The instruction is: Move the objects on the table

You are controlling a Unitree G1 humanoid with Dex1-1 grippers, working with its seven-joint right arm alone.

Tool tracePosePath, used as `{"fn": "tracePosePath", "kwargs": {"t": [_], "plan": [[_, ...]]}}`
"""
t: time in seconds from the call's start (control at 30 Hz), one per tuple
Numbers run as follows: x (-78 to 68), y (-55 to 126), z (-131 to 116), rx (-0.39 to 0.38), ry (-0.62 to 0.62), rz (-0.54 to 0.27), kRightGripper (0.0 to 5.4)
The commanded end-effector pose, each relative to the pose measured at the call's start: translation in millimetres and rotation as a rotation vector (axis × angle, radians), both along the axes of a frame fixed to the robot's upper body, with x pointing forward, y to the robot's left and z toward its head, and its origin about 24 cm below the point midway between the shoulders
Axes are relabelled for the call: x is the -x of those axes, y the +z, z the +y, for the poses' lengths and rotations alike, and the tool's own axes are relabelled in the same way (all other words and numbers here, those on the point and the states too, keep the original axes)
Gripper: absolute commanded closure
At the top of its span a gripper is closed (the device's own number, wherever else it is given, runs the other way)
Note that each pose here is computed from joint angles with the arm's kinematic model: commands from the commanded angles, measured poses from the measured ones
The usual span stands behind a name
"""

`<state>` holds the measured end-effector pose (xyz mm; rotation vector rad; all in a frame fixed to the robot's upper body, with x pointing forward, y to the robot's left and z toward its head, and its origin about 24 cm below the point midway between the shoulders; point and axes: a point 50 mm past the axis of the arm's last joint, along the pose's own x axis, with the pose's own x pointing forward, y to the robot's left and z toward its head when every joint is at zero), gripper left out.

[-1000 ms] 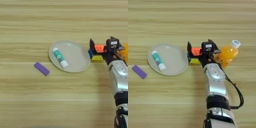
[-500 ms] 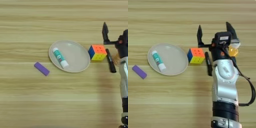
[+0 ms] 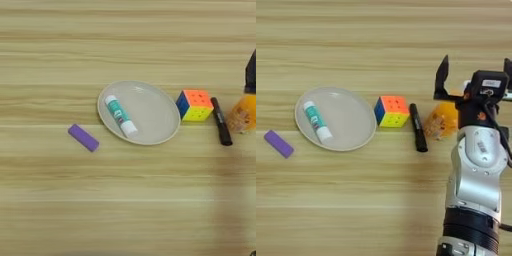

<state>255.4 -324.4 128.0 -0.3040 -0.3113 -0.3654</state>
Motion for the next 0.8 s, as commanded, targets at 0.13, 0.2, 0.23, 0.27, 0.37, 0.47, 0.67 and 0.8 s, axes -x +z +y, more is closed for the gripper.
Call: {"fn": "tracePosePath", "kwargs": {"t": [0.13, 0.2, 0.23, 0.27, 0.37, 0.47, 0.67, 0.8], "plan": [[-11.3, 14.1, -12, -0.006, -0.017, -0.007, 0.04], [-13.1, 8.8, -17, -0.041, -0.021, 0.02, 0.04], [-13.5, 6.7, -19, -0.053, -0.028, 0.028, 0.04], [-13.5, 5.3, -22, -0.059, -0.038, 0.034, 0.04], [-14.7, 1.7, -25, -0.089, -0.042, 0.043, 0.04], [-16.5, -2.8, -28, -0.105, -0.045, 0.064, 0.04], [-20.3, -12.4, -31, -0.135, -0.049, 0.102, 0.04], [-24.6, -20.5, -28, -0.145, -0.025, 0.14, 0.04]]}}
